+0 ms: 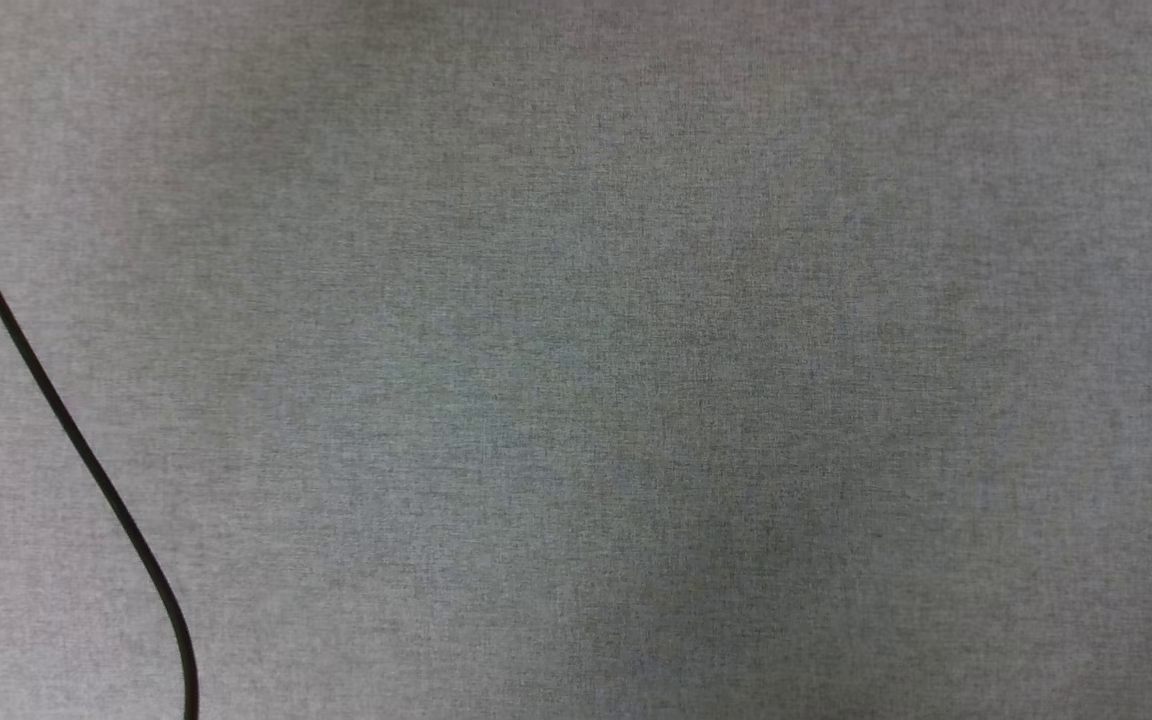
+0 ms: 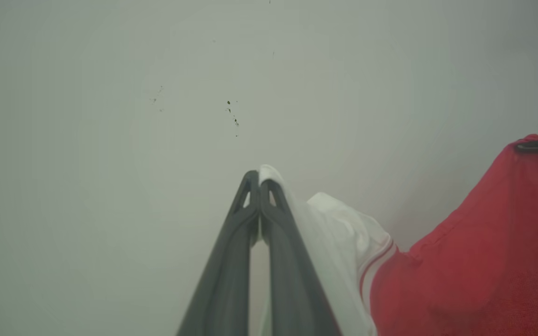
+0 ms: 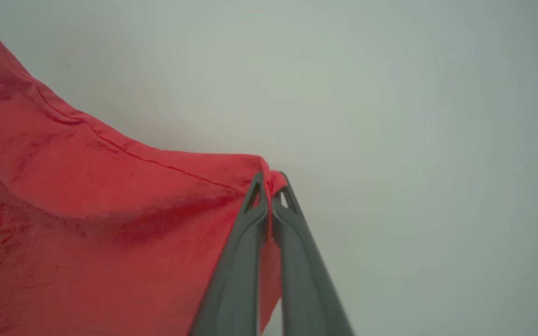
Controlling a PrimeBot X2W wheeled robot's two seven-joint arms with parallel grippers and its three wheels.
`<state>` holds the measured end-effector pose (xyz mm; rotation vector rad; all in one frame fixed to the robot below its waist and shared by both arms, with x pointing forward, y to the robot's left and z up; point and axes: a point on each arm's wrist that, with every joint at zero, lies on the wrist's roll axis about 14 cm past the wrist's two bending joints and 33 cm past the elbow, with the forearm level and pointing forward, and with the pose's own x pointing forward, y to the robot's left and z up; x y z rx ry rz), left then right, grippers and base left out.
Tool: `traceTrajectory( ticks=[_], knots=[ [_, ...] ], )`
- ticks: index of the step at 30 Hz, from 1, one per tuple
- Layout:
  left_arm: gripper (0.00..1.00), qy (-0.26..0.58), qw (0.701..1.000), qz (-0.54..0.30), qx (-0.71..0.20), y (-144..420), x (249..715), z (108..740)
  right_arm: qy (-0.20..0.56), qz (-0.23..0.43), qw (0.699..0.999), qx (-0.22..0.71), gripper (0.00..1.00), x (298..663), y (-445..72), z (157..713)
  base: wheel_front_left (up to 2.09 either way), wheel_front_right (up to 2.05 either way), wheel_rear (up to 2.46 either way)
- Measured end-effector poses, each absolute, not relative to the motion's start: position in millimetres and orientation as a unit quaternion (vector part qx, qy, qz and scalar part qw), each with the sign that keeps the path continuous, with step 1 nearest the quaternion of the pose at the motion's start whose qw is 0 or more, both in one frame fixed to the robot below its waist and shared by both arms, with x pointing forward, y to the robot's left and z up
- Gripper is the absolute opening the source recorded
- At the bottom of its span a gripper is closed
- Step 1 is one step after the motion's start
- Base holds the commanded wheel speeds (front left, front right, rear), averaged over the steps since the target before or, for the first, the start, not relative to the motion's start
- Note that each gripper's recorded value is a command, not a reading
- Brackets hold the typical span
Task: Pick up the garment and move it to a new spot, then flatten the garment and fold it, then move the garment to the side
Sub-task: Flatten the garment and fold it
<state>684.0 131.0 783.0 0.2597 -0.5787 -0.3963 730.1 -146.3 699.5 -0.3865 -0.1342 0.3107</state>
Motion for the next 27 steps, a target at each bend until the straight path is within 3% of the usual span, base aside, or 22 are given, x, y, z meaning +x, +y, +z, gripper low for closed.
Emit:
traceTrajectory(
  ticks=[6, 12, 27],
  knots=[
    [0.00, -0.207, 0.952, -0.201, 0.100, 135.0, 694.3, 702.4, 0.004, 0.183, 0.967, -0.179, 0.00, 725.1, -141.1, 617.0, 0.00, 0.00, 0.00],
    [0.00, -0.134, 0.966, -0.208, 0.078, 141.8, 673.3, 632.4, 0.058, 0.228, 0.958, -0.163, 0.00, 688.4, -127.0, 549.7, 0.00, 0.00, 0.00],
    [0.00, 0.011, 0.979, -0.204, 0.025, 150.7, 503.1, 507.5, 0.193, 0.278, 0.934, -0.112, 0.00, 524.8, -152.4, 454.2, 0.00, 0.00, 0.00]
  ],
)
